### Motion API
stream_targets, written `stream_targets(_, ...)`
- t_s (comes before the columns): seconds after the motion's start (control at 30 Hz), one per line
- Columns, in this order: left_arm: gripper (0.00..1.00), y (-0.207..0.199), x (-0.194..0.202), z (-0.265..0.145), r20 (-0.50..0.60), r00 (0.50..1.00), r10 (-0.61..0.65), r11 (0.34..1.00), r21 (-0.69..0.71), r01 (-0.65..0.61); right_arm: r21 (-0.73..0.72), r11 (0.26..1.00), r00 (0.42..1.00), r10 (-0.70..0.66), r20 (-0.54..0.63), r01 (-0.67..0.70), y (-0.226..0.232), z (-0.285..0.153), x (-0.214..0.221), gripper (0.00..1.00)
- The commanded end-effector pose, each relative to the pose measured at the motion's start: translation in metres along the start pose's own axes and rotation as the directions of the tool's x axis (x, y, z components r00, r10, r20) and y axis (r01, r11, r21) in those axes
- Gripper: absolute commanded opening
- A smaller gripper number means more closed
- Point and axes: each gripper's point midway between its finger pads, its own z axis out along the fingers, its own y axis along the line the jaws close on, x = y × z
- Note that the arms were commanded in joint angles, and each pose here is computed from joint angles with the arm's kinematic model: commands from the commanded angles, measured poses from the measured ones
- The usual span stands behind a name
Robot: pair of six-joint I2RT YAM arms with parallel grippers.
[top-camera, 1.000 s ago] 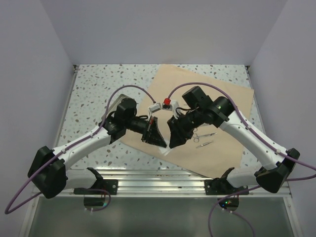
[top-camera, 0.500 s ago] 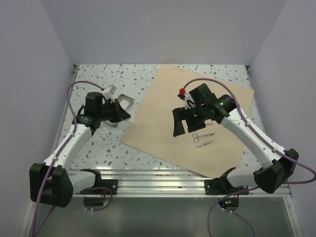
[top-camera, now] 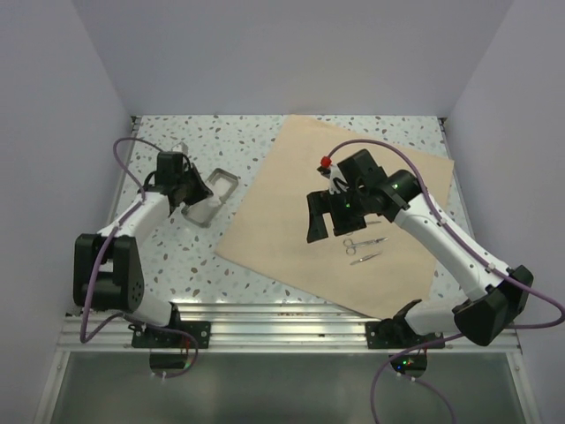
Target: Prepare the surgical pack
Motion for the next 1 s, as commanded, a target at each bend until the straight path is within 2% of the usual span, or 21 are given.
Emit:
stream_targets(0.0, 0.0, -0.006, -0.032, 0.017, -0.003, 0.983, 0.183, 0.983, 0.01, -0.183, 0.018, 1.0, 1.0, -0.019, -0.011, 0.019, -0.007, 0.001, 0.004, 0.89)
stream_targets(0.03, 0.0, -0.016, -0.042, 0.02, 0.0, 0.964, 0.267, 0.962, 0.053, -0.267, 0.015, 1.0, 1.0, -0.021, -0.01, 0.022, -0.007, 0.001, 0.003, 0.89)
stream_targets(0.1, 0.0, -0.01, -0.04, 0.034, -0.046, 0.939, 0.342, 0.939, 0.066, -0.339, 0.013, 1.0, 1.0, -0.028, -0.014, 0.028, -0.008, 0.003, 0.005, 0.89)
stream_targets(0.23, 0.0, -0.017, -0.054, 0.048, -0.059, 0.896, 0.439, 0.896, 0.099, -0.433, 0.002, 1.0, 1.0, -0.027, -0.015, 0.027, -0.009, 0.005, 0.005, 0.89)
stream_targets(0.4, 0.0, -0.009, -0.039, 0.065, -0.154, 0.82, 0.551, 0.831, 0.187, -0.523, -0.019, 0.999, 0.999, -0.027, -0.032, 0.027, -0.009, 0.008, 0.01, 0.89)
stream_targets(0.57, 0.0, -0.015, -0.025, 0.069, -0.192, 0.815, 0.547, 0.817, 0.333, -0.47, -0.037, 0.999, 0.999, -0.039, -0.031, 0.037, -0.008, 0.01, 0.01, 0.89)
stream_targets(0.8, 0.0, -0.011, -0.015, 0.075, -0.224, 0.805, 0.55, 0.811, 0.374, -0.45, -0.046, 0.997, 0.998, -0.056, -0.026, 0.055, -0.007, 0.012, 0.004, 0.89)
stream_targets(0.97, 0.0, 0.003, -0.007, 0.088, -0.284, 0.798, 0.531, 0.834, 0.342, -0.433, -0.052, 0.997, 0.998, -0.061, -0.024, 0.059, -0.005, 0.012, 0.001, 0.89)
